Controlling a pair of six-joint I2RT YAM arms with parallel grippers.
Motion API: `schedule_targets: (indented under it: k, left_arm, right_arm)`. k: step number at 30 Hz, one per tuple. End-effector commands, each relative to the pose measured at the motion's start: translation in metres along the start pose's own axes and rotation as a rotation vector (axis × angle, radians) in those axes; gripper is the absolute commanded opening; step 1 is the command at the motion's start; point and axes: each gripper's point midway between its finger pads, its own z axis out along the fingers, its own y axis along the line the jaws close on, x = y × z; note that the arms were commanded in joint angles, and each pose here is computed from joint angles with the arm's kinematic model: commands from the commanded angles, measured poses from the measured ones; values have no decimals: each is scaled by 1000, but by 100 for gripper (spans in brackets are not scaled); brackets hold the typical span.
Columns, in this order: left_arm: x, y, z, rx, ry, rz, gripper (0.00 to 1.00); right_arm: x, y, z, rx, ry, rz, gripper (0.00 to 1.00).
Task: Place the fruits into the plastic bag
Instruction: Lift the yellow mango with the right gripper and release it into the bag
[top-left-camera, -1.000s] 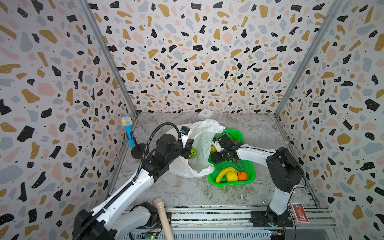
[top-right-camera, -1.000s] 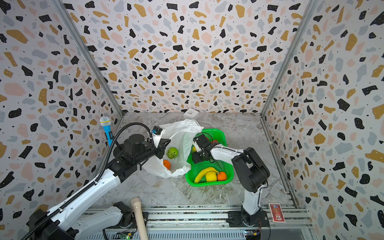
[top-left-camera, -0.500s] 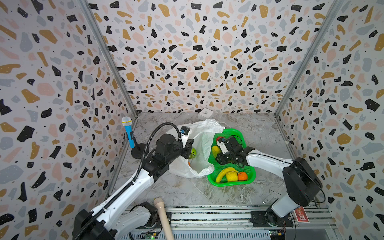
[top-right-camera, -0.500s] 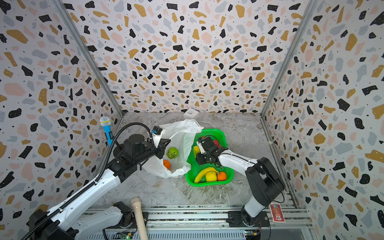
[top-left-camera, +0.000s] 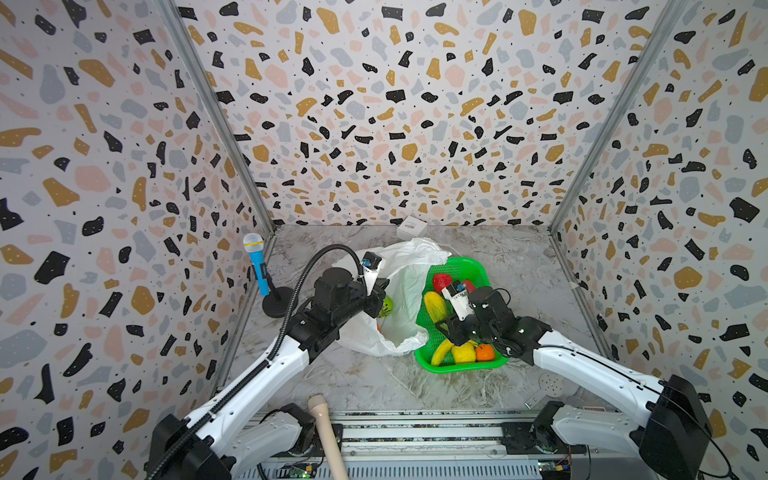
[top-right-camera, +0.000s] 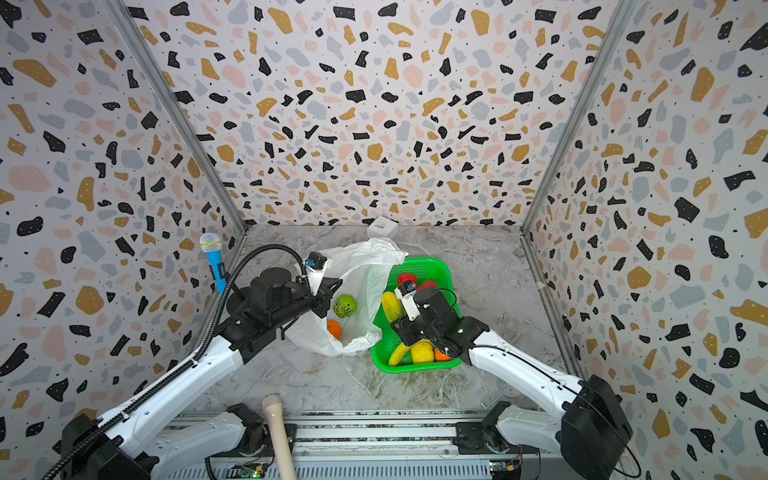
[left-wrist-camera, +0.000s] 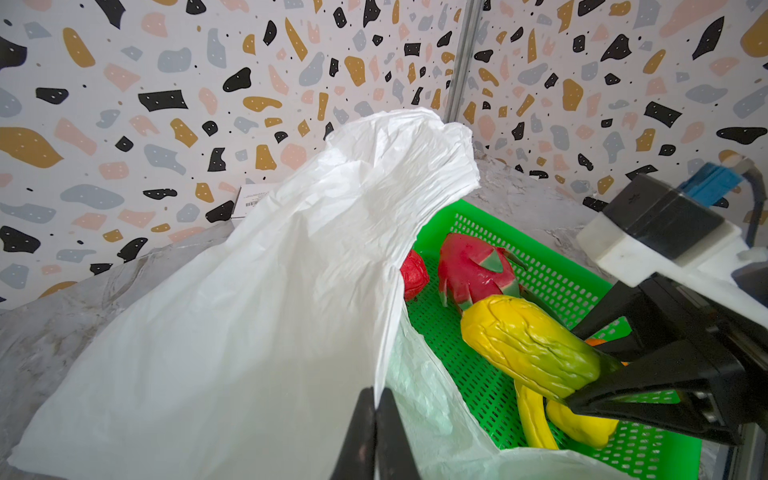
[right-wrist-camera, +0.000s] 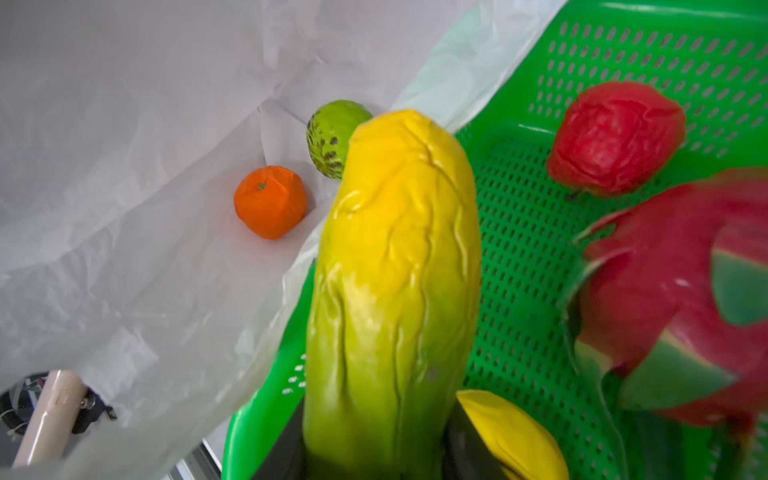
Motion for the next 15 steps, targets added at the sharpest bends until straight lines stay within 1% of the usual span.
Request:
schedule_targets:
  k: [1, 3, 5, 11, 13, 14, 15]
  left_arm:
    - [-18, -4, -1, 24, -65, -13, 0]
    - [-18, -5, -3, 29, -70, -16, 0]
    - [-19, -5, -5, 29, -78, -18, 0]
    - [-20, -7, -8, 39, -86, -19, 0]
    - [-21, -8, -8, 41, -90, -19, 0]
    - [-20, -8, -8, 43, -90, -20, 0]
    - [-20, -8, -8, 44, -89, -19, 0]
  right_arm:
    - [-44, 25, 18, -62, -71, -92, 32]
    - [-58, 37, 35, -92, -75, -120, 32]
    - [-69, 46, 53, -131, -78, -122, 32]
    - [-87, 47, 119, -144, -38, -56, 33]
    - [-91, 47, 136, -153, -28, -49, 37]
    - [-93, 46, 143, -153, -26, -41, 43]
    - [-95, 46, 148, -159, -24, -35, 52]
